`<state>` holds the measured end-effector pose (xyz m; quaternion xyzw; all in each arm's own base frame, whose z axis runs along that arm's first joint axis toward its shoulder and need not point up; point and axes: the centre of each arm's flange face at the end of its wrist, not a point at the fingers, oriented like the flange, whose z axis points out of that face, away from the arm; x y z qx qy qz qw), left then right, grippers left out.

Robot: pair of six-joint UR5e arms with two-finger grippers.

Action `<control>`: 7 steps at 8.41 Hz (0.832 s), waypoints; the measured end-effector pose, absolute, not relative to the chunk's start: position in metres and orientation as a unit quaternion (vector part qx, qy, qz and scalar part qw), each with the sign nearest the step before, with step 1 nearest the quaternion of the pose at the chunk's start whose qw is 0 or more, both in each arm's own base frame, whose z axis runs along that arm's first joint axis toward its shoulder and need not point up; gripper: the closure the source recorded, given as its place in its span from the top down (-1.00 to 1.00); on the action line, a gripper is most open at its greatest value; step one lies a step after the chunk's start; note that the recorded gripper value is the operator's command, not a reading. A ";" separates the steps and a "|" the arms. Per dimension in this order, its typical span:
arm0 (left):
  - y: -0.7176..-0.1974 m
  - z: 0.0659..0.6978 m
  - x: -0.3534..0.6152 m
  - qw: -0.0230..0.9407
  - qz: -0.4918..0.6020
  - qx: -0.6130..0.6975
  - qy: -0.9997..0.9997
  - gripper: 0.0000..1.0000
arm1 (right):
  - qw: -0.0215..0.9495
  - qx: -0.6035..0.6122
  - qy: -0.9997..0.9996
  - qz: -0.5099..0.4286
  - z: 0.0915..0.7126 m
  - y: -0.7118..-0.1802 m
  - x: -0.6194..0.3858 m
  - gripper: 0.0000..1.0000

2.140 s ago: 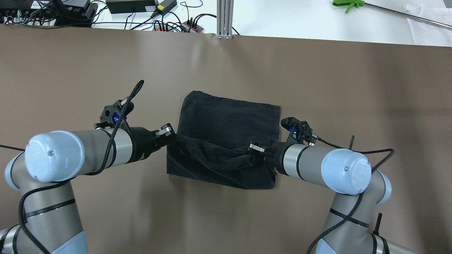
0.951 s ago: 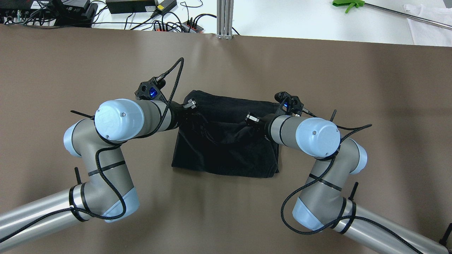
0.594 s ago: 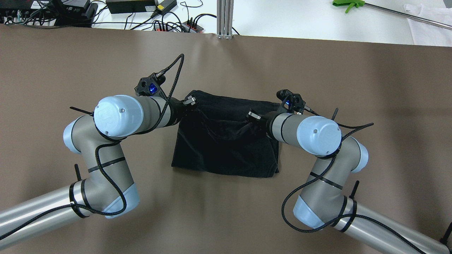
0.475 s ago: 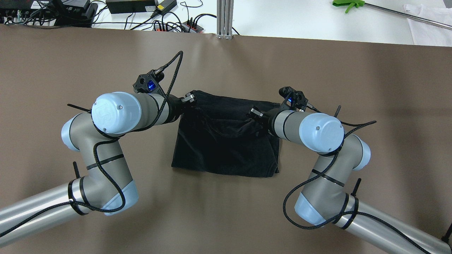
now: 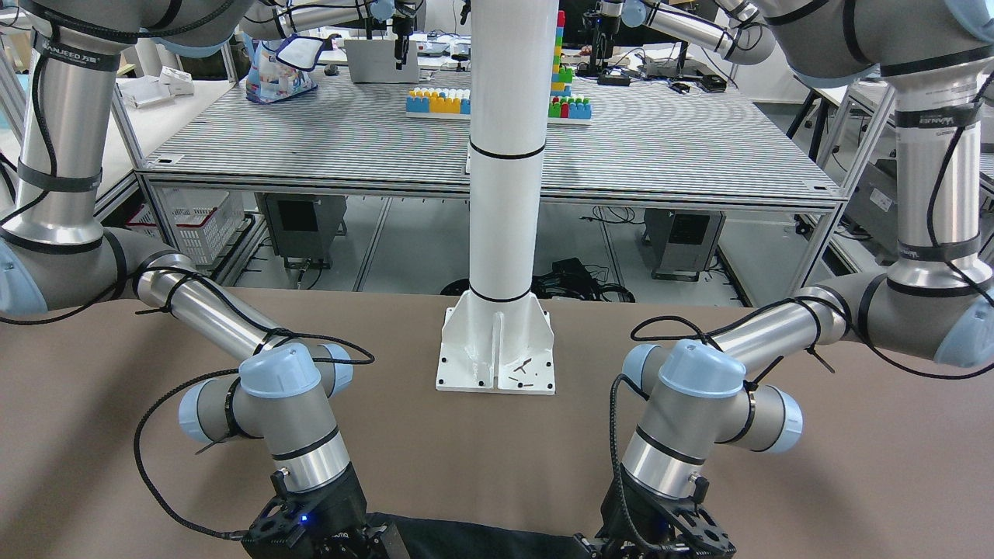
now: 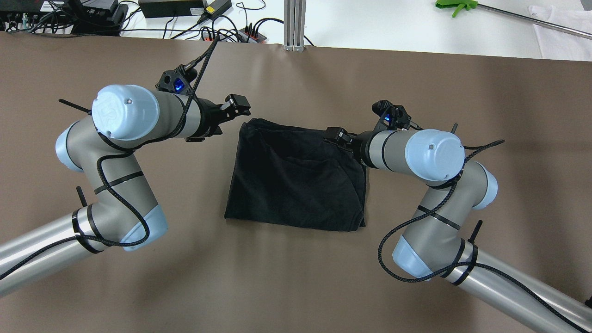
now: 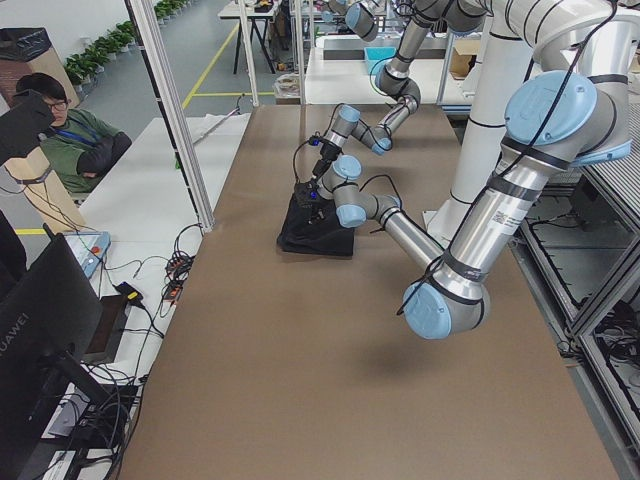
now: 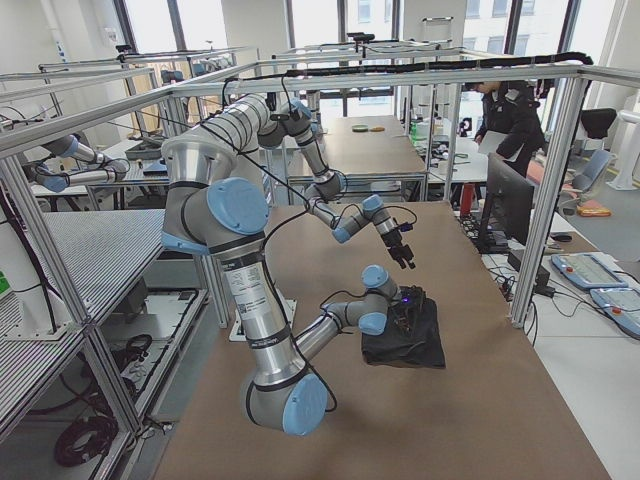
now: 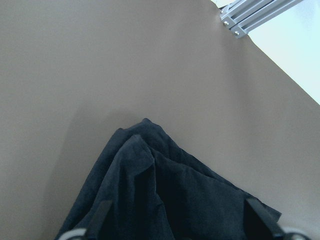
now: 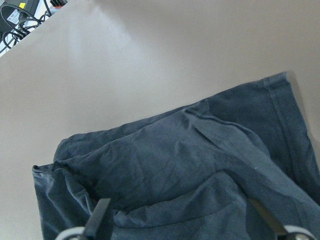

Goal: Fold clothes
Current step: 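Release the folded edge and raise both grippers away from the shirt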

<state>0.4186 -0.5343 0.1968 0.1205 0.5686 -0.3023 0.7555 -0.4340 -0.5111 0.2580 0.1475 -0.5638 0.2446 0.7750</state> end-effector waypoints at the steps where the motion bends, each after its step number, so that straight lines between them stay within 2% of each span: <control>1: -0.541 0.198 0.409 0.757 -0.301 0.121 0.568 1.00 | 0.775 0.147 -0.564 0.242 0.255 -0.511 -0.434 0.88; 4: -0.563 0.207 0.368 0.761 -0.298 0.104 0.567 1.00 | 0.795 0.149 -0.549 0.210 0.249 -0.504 -0.460 0.88; 7: -0.577 0.229 0.335 0.774 -0.284 0.107 0.556 1.00 | 0.836 0.162 -0.501 0.157 0.249 -0.526 -0.516 0.88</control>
